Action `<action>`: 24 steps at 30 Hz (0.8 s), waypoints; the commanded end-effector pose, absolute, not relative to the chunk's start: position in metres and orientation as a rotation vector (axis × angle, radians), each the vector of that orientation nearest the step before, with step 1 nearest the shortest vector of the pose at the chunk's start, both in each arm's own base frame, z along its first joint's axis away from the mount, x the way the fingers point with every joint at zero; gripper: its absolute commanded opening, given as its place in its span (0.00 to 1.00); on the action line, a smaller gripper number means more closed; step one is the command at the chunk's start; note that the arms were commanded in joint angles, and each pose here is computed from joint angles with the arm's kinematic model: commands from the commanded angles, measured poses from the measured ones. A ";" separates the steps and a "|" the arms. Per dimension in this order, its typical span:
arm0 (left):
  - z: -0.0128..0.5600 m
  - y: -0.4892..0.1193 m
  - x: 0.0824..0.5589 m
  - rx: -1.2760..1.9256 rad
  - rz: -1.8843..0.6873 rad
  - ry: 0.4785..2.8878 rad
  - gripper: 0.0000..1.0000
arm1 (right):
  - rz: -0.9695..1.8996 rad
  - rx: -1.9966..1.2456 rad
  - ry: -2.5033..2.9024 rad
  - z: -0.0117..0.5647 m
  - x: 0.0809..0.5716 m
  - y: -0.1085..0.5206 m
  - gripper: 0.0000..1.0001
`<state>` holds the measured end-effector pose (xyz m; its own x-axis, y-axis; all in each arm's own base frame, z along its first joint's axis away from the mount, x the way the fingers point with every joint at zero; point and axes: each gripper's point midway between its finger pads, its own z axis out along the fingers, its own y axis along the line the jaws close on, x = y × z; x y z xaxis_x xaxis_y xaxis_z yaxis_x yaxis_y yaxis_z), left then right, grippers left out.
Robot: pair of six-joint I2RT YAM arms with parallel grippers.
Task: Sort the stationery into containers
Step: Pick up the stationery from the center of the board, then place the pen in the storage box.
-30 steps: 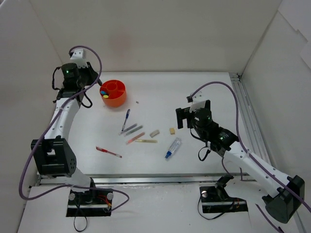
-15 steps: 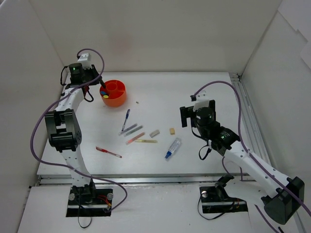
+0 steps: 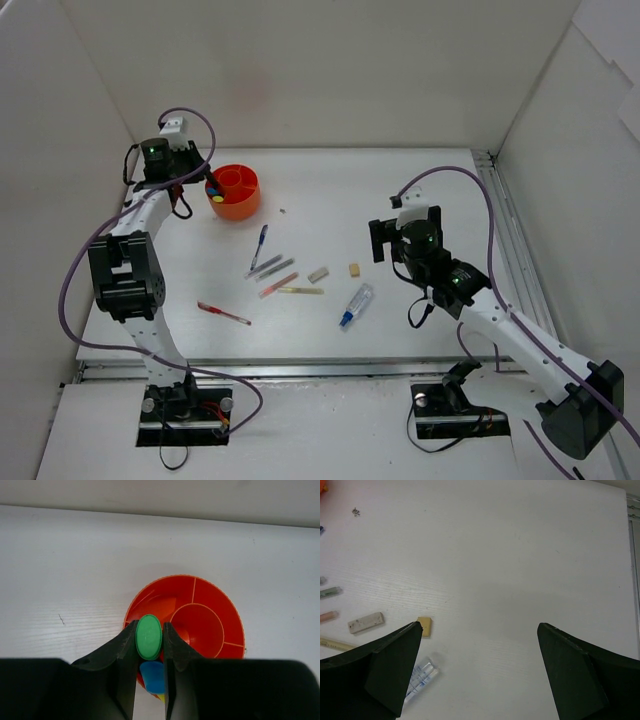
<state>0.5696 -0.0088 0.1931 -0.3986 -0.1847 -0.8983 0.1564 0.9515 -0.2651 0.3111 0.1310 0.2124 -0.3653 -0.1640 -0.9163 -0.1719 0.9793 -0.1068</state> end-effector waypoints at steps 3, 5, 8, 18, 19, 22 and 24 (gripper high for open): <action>0.275 -0.009 0.556 0.042 -0.340 1.770 0.00 | 0.050 -0.197 1.903 0.230 0.317 0.134 0.98; 0.280 -0.009 0.553 0.055 -0.336 1.760 0.00 | 0.054 -0.191 1.904 0.229 0.316 0.133 0.98; 0.273 -0.009 0.553 0.056 -0.331 1.777 0.00 | 0.058 -0.191 1.907 0.226 0.314 0.133 0.98; 0.231 -0.011 0.564 0.039 -0.284 1.856 0.00 | 0.055 -0.170 1.890 0.233 0.308 0.125 0.98; 0.228 -0.011 0.565 0.037 -0.284 1.862 0.00 | 0.057 -0.169 1.890 0.233 0.307 0.125 0.98; 0.221 -0.011 0.568 0.028 -0.291 1.879 0.00 | 0.069 -0.164 1.884 0.236 0.307 0.127 0.98; 0.217 -0.011 0.569 0.020 -0.295 1.896 0.04 | 0.059 -0.181 1.914 0.229 0.304 0.126 0.98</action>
<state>0.5578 -0.0129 0.1810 -0.4250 -0.1513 -0.8925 0.1431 0.9623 -0.2313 0.3022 0.1261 0.2172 -0.3573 -0.1307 -0.9248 -0.1688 0.9829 -0.0737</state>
